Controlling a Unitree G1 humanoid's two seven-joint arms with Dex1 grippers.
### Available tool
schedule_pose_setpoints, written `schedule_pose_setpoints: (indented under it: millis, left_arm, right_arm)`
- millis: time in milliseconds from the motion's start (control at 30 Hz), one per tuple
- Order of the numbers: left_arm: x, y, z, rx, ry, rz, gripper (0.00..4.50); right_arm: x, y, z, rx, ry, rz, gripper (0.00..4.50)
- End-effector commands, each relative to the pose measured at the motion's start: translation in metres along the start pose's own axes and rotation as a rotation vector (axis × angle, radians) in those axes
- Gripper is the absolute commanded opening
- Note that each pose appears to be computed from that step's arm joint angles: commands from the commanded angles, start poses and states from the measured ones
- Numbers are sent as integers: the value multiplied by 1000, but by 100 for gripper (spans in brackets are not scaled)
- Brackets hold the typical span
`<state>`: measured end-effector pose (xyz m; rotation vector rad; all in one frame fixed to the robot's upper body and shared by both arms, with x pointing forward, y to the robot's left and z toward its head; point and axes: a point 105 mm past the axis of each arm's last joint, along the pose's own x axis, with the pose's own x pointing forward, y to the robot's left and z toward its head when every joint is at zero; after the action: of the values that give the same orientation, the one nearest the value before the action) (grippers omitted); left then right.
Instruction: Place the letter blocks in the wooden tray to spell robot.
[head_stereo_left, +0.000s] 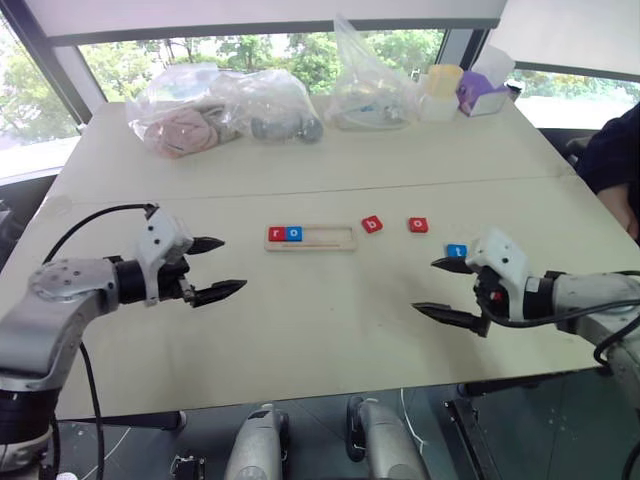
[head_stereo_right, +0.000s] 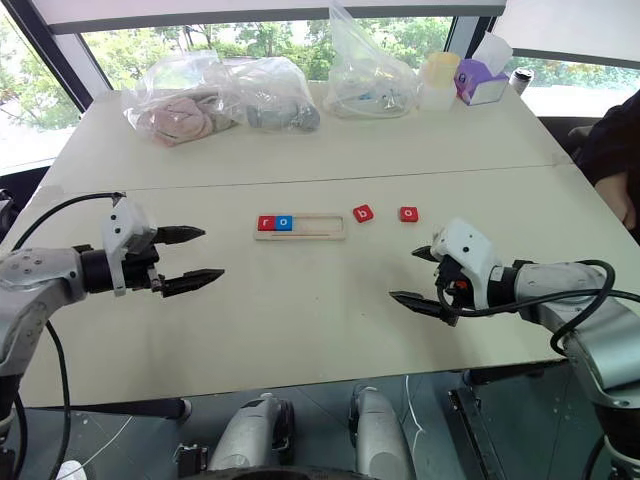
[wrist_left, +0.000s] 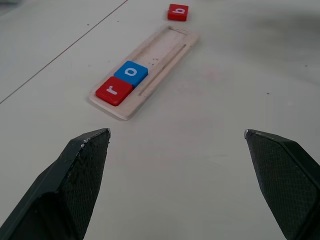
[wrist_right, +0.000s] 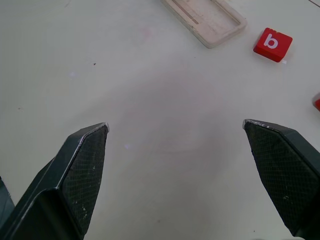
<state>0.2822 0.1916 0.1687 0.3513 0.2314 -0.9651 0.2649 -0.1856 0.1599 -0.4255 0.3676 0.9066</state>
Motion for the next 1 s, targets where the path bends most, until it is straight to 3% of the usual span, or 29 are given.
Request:
schedule_pose_setpoints:
  millis: [33, 700, 1000]
  left_arm:
    - [-3, -1, 12, 61, -20, -36, 450]
    - [11, 27, 16, 148, -14, -62, 450]
    - [60, 70, 11, 298, -3, -119, 450]
  right_arm:
    - [-7, -6, 15, -66, -36, -20, 444]
    - [4, -4, 25, -96, -86, -50, 444]
    - [9, 2, 25, -102, -98, -89, 444]
